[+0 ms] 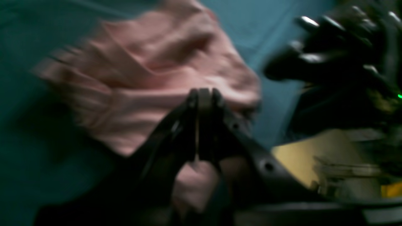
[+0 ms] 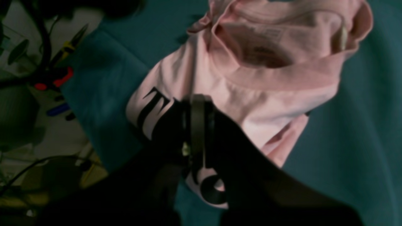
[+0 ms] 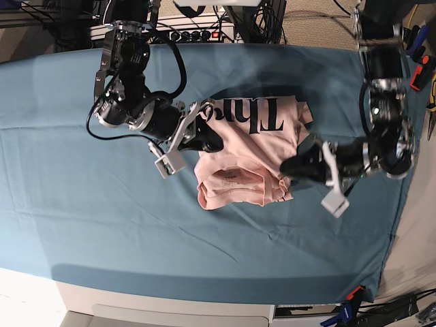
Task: Fold the T-shirt properly
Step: 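Fold the shirt in half and press the edges together with both grippers, then open both grippers and lift them off the folded shirt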
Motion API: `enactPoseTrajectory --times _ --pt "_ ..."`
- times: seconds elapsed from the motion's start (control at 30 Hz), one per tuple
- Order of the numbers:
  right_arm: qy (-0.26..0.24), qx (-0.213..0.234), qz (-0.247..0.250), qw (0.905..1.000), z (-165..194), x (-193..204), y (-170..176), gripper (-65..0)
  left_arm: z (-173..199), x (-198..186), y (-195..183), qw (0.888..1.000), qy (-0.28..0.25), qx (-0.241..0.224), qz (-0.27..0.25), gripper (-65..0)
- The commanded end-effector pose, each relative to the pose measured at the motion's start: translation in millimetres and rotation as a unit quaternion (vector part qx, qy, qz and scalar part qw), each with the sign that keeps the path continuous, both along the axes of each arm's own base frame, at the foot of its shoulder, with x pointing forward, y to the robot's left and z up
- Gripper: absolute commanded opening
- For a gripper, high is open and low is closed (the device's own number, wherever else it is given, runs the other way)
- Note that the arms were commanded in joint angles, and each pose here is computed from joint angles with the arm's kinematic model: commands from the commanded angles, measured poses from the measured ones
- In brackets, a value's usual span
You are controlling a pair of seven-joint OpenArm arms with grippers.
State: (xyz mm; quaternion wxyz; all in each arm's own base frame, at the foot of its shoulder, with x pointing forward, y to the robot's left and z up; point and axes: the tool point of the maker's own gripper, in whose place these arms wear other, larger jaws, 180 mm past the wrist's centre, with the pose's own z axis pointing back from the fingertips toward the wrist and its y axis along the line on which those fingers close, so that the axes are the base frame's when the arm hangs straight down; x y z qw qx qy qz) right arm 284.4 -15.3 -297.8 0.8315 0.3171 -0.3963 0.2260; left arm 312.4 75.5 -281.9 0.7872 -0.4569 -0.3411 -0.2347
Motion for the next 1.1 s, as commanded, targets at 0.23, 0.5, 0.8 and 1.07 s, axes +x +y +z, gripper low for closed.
enactPoseTrajectory --times 0.23,0.5,0.8,1.07 --pt "0.008 0.017 -0.012 0.9998 -8.6 39.7 -0.5 -65.0 -25.7 -32.8 -8.9 0.999 0.04 -0.022 0.001 -65.0" --pt "0.029 0.004 -0.002 0.9996 -24.4 74.7 -1.2 -65.0 -60.7 -32.8 -13.9 0.995 0.075 0.023 0.055 -65.0" --pt "0.033 -0.082 -0.049 0.9949 -66.0 103.6 -28.5 -65.0 -89.4 -47.6 -5.9 0.989 0.11 0.07 0.074 -65.0" --pt "0.019 -0.091 -0.067 0.9934 -76.5 113.1 -33.9 -65.0 -91.5 -47.0 -3.9 0.987 0.116 0.076 0.079 -65.0"
